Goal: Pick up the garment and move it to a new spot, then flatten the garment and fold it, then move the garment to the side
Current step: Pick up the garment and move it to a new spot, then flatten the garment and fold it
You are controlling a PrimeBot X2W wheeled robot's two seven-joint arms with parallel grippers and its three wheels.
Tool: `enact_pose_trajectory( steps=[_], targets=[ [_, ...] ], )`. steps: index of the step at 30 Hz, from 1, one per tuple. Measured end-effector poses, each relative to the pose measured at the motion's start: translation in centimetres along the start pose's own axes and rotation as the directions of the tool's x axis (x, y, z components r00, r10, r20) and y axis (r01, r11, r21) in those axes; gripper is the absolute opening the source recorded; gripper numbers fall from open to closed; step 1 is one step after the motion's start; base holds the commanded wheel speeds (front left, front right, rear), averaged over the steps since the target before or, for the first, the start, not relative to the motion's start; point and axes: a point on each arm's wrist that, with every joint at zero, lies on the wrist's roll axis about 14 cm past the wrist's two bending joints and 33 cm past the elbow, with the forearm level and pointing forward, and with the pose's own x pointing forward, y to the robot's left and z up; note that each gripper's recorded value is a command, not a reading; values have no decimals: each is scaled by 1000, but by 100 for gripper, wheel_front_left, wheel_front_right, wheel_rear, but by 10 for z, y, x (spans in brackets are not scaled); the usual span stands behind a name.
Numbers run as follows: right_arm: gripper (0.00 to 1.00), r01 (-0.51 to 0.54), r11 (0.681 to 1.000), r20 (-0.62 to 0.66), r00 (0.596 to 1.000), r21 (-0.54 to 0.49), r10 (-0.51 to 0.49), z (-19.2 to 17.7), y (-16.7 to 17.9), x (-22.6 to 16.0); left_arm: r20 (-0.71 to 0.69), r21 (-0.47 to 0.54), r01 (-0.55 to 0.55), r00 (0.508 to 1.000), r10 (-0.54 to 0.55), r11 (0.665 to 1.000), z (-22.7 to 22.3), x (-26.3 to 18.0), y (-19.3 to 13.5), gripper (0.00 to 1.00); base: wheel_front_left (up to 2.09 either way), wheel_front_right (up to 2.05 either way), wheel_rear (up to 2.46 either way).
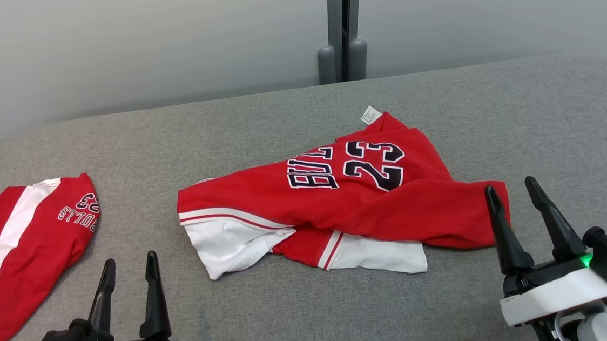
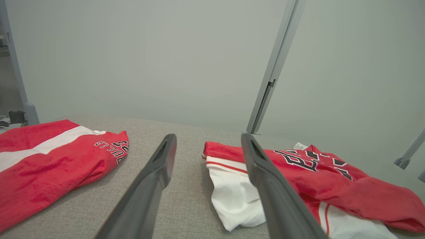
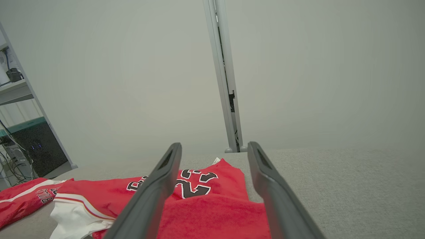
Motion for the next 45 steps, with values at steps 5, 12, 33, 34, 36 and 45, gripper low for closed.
enact_pose_trajectory(
  steps=[5,12,33,34,36,45],
  targets=[
    [100,-10,1000,-10,1000,2,10,-2,2,-2,-5,-4,-2,1000,2,1000,-1,-1,2,100,0,0,0],
    [100,-8,1000,-14,1000,2,8,-3,1,-3,-12,-13,-2,1000,2,1000,-4,-2,2,100,0,0,0],
    [100,25,1000,-2,1000,-3,-25,2,-11,-3,-505,-209,5,856,-112,978,-111,-8,-22,100,0,0,0],
    [100,29,1000,1,1000,-3,-29,3,-12,-3,-522,-225,4,844,-124,974,-113,-5,-24,100,0,0,0],
    [100,37,999,-1,999,-1,-37,3,-14,-4,-577,-242,26,800,-165,970,-120,-3,-32,100,0,0,0],
    [100,85,996,-3,996,-9,-85,3,-30,-6,-684,-239,39,702,-196,970,-137,11,-26,100,0,0,0]
  ],
)
